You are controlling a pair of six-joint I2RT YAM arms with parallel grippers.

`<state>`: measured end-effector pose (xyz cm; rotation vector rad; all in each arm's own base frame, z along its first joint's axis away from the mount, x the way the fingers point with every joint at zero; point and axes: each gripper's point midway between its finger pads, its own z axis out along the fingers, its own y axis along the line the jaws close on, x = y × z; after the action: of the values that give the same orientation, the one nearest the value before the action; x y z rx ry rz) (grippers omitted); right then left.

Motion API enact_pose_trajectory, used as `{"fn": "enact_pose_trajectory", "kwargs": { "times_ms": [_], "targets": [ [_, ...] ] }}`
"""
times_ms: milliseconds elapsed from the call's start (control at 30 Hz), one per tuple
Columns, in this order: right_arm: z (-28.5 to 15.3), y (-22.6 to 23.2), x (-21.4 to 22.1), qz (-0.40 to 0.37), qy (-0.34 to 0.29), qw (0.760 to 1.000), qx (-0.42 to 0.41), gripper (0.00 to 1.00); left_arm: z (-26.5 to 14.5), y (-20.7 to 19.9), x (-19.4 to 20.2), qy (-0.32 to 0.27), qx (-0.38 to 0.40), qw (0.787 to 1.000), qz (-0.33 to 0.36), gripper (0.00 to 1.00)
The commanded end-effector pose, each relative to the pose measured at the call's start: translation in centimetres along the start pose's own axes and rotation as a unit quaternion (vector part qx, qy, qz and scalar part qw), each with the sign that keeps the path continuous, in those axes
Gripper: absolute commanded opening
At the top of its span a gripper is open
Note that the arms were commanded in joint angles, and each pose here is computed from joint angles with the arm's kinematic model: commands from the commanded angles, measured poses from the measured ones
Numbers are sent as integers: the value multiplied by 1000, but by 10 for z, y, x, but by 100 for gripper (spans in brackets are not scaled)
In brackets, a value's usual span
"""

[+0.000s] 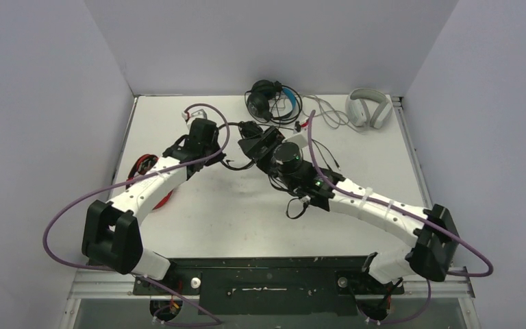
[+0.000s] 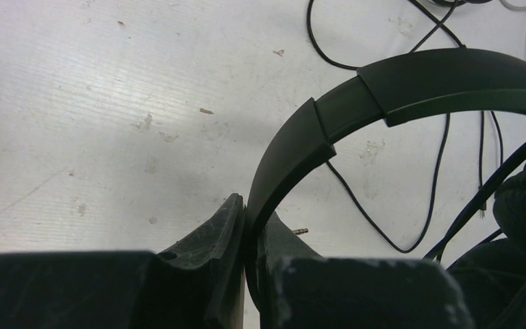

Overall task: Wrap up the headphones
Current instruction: Wrap the headphones around the headphones, then place the headphones at the center of the board.

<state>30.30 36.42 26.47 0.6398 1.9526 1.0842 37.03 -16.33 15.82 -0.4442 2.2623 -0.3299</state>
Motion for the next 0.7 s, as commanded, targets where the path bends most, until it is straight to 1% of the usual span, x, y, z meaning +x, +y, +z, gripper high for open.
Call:
{"fn": "enact_pose_trajectory", "kwargs": {
  "times_ms": [0,33,67,100,167,200,300,367,467,567,667],
  "targets": [
    [-42,50,-33,-86,-34,989,-114,64,-5,-10,-28,-6,29,1000,-4,0],
    [-46,45,-39,-111,-44,987,-107,55,-4,-5,-30,-3,25,1000,-7,0],
    [-48,36,-43,-131,-51,985,-95,44,-2,-1,-32,-1,22,1000,-10,0],
    [-50,28,-48,-173,-60,979,-90,30,0,5,-34,1,17,1000,-13,0],
    [-54,12,-59,-224,-72,969,-70,5,4,19,-40,2,2,1000,-20,0],
    [-56,3,-64,-244,-79,965,-57,0,7,27,-44,1,-5,1000,-23,0],
    [-59,-32,-81,-275,-97,956,9,0,19,56,-52,4,-36,999,-37,0],
    [-61,-48,-88,-285,-103,952,31,0,28,79,-58,6,-61,997,-46,0],
    [-67,-57,-94,-288,-111,951,38,0,40,112,-63,13,-91,994,-64,0],
    [-70,-64,-97,-295,-113,948,42,0,52,131,-67,20,-106,992,-67,0],
    [-68,-71,-94,-308,-100,945,44,0,69,148,-66,45,-114,990,-68,0]
  ]
}}
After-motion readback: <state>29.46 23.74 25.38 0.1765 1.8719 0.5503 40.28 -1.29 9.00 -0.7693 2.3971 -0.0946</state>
